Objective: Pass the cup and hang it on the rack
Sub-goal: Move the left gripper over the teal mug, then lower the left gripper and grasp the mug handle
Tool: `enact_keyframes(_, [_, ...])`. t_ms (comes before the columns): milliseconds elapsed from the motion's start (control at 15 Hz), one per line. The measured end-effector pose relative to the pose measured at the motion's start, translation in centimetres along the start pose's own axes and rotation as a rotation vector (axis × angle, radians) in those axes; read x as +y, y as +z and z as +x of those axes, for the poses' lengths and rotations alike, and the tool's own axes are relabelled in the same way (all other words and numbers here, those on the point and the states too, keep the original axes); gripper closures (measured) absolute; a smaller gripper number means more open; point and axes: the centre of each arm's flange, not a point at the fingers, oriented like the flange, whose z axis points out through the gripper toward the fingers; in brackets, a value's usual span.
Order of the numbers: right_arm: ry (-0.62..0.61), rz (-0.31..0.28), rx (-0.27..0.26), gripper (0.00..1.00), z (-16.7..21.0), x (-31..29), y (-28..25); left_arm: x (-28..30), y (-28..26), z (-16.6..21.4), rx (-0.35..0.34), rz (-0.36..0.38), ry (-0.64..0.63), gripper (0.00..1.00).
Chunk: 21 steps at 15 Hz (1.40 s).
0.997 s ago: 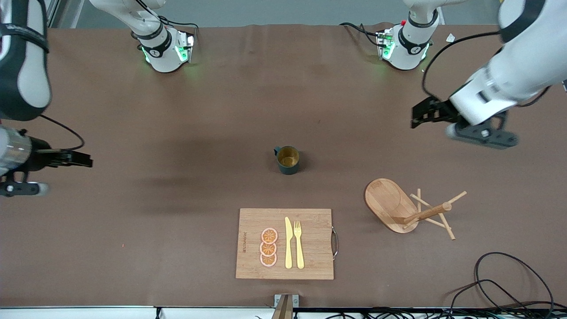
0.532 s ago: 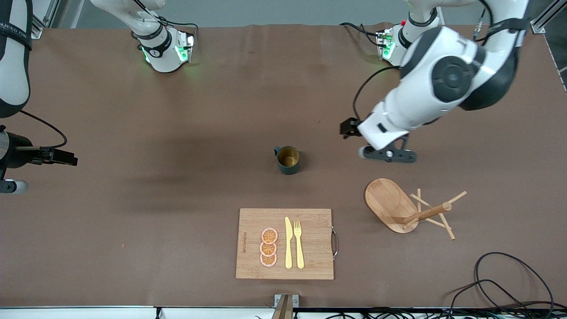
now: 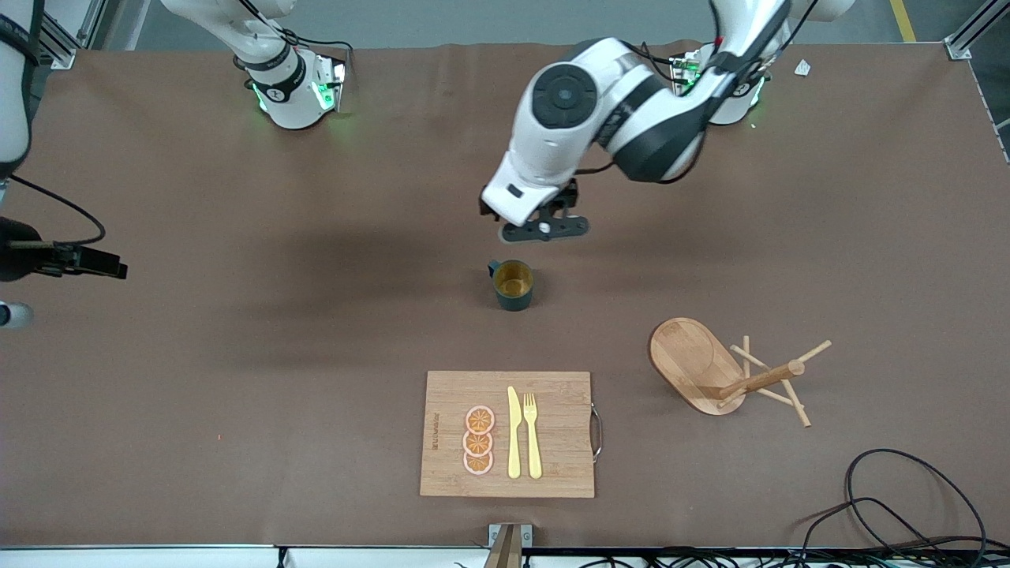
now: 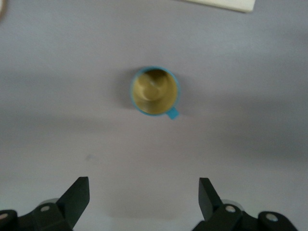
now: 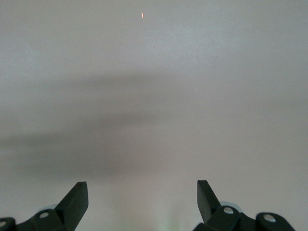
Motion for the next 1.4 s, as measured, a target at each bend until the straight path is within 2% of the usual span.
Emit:
enact_keyframes(199, [0.0, 0.007, 0.021, 0.0, -2.9, 0.1, -2.0, 3.5, 3.2, -2.3, 0.038, 0.011, -0.049, 0.0])
enact_keyframes(266, [0.0, 0.01, 0.023, 0.0, -3.9, 0.1, -2.3, 4.7, 4.5, -3.2, 0.071, 0.022, -0.058, 0.0])
enact_keyframes(598, [0.014, 0.017, 0.028, 0.0, -6.8, -0.4, -3.4, 8.3, 12.4, -7.8, 0.258, 0.108, -0.114, 0.0])
enact_keyframes(864, [0.021, 0.017, 0.051, 0.0, -8.1, -1.4, -4.9, 8.9, 17.5, -9.0, 0.396, 0.147, -0.22, 0.0])
enact_keyframes(1130, [0.009, 0.017, 0.078, 0.0, -9.3, -1.0, -6.4, 9.2, 20.1, -9.8, 0.545, 0.151, -0.34, 0.0])
enact_keyframes(1396, [0.008, 0.018, 0.079, 0.0, -9.9, -0.6, -6.7, 9.2, 23.5, -10.5, 0.704, 0.146, -0.463, 0.0])
